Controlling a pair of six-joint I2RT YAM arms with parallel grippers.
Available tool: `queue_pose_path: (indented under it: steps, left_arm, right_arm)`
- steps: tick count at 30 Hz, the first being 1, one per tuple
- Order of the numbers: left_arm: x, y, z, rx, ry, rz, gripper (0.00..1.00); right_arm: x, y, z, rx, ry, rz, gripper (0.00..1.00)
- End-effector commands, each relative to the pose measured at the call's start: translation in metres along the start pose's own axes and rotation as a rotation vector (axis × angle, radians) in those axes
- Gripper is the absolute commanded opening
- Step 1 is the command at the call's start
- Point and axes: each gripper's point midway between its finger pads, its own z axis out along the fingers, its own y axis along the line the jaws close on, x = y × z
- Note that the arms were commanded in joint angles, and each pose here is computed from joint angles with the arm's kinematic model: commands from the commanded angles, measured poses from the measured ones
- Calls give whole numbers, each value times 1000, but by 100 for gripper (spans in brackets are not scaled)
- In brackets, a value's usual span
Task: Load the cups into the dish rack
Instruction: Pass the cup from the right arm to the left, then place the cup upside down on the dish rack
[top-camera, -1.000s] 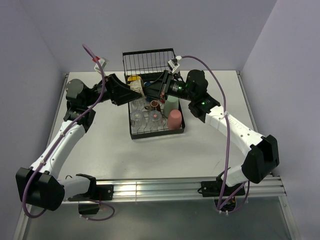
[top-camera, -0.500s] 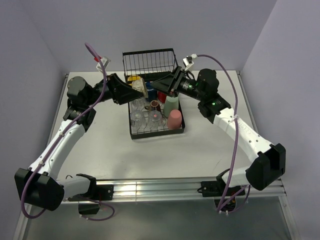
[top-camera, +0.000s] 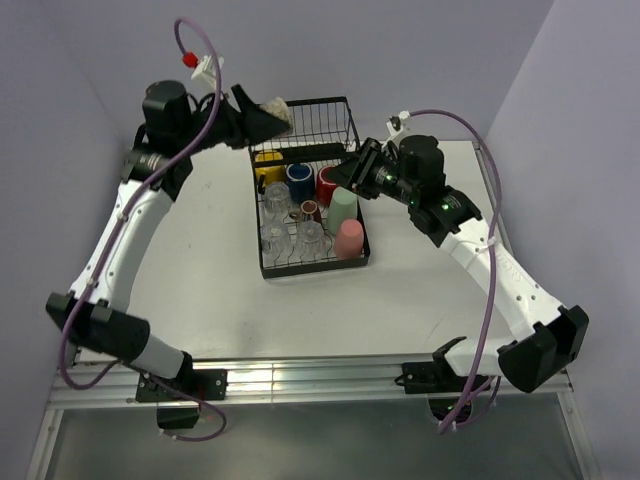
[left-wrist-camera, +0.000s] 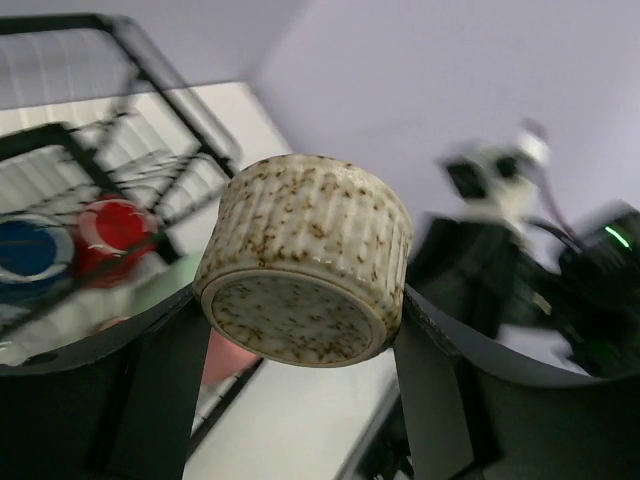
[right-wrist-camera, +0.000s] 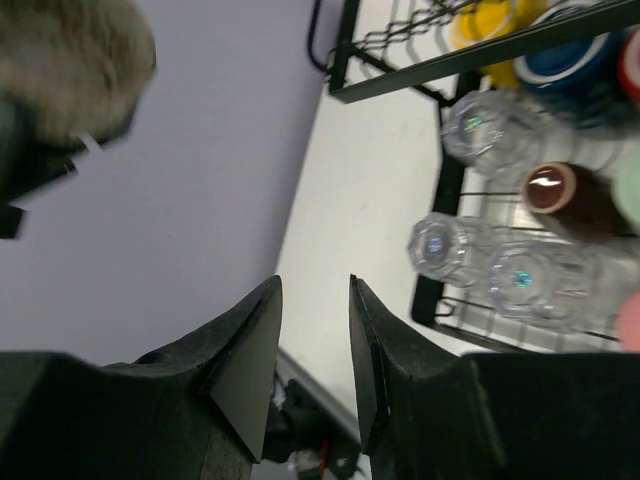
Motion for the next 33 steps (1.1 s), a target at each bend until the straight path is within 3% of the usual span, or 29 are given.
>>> queue_pose_path:
  steps: [1,2,4,5,7,8,14,27,33]
  left_arm:
    - [-30,50,-2,-344,-20,55,0]
    - [-26,80,12,-412,17,49,0]
    - [-55,84,17,-479,-39,93,0]
    - [-44,111,28,-536,11,82,0]
    - [-71,112,32,-576,-61,128,0]
    - [-62,136,44,-611,-22,123,0]
    - [-63,182,68,-688,-37,190,0]
    - [-16,222,92,-834,80,279,0]
    - [-5,217,91,-849,114,297,0]
  right_arm:
    - [-25,-4,-27,112,-109,-127,41]
    - [-26,-8,-29,135,-114,-138,41]
    - [-28,-22,-34,204,-129,-169,41]
    - [-28,-28,-35,228,-132,-178,41]
    - [-31,-39,-40,282,-154,-205,41]
    - [-29,-43,-41,297,-150,-210,40]
    - [-30,-67,-47,391,-171,-253,40]
    - [-16,-94,-37,441,-132,-265,40]
    - [-9,-100,-31,440,-106,-261,40]
